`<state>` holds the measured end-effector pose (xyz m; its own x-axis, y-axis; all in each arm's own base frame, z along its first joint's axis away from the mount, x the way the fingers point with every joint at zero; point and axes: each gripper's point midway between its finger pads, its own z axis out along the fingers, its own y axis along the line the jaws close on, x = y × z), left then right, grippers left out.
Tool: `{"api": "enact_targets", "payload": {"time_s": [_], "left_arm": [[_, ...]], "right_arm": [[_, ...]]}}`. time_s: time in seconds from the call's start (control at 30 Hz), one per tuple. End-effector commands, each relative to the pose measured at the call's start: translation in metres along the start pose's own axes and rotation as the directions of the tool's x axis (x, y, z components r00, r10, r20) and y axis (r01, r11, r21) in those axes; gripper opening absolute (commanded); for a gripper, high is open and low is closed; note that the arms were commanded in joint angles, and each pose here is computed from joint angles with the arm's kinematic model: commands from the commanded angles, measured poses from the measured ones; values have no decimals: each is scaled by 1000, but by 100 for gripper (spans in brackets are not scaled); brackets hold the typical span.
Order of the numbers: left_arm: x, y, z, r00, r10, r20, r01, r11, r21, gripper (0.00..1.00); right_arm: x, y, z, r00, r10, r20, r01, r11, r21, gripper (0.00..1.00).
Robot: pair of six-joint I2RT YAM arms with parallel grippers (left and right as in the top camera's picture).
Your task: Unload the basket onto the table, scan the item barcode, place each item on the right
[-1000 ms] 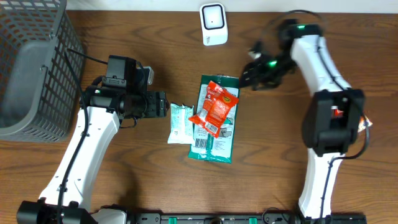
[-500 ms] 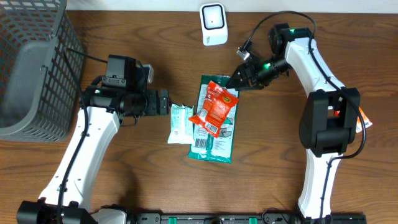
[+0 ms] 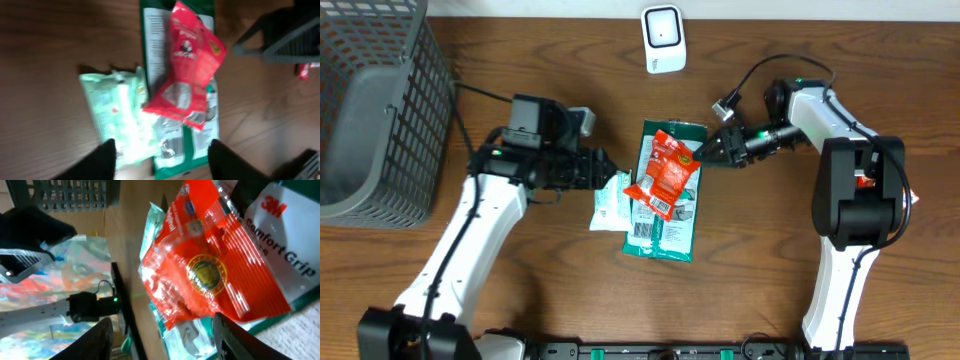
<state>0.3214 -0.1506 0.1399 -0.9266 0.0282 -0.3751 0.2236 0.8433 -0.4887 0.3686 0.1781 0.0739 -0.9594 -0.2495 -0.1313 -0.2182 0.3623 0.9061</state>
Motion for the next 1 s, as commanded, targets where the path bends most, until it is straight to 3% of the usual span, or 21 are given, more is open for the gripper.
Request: {"api": "enact_targets", "payload": {"time_s": [0.0, 0.1, 0.33, 0.6, 0.87, 0.9, 0.93, 0.97], "left_arm": [[2, -1, 21, 999, -28, -20, 27, 999, -40, 41], [4, -3, 37, 1000, 1, -32, -3, 997, -81, 23], [13, -11, 69, 995, 56, -79, -63, 993, -95, 19], [23, -4, 94, 990, 50, -131, -64, 993, -102, 19], [-3, -24, 72, 995, 89, -44, -92, 993, -74, 19], [-3, -25, 71, 995, 90, -42, -93, 993, -73, 19], [-3, -26, 71, 995, 90, -43, -93, 993, -69, 19], [-1, -26, 72, 995, 88, -51, -91, 994, -61, 13]], "right_arm": [[-4, 10, 6, 1000, 10, 18, -10, 1000, -24, 61], [-2, 0, 16, 999, 43, -15, -42, 998, 49, 64], [3, -37, 34, 981, 186, -46, -160, 928, 335, 68], [2, -33, 45, 985, 159, -66, -128, 932, 339, 73], [-18, -11, 30, 993, 120, -14, -112, 957, 269, 78], [-19, -7, 26, 993, 119, -7, -113, 957, 269, 84], [-19, -5, 24, 993, 120, -4, -114, 956, 269, 99], [-18, -2, 21, 992, 123, -2, -118, 956, 269, 99]]}}
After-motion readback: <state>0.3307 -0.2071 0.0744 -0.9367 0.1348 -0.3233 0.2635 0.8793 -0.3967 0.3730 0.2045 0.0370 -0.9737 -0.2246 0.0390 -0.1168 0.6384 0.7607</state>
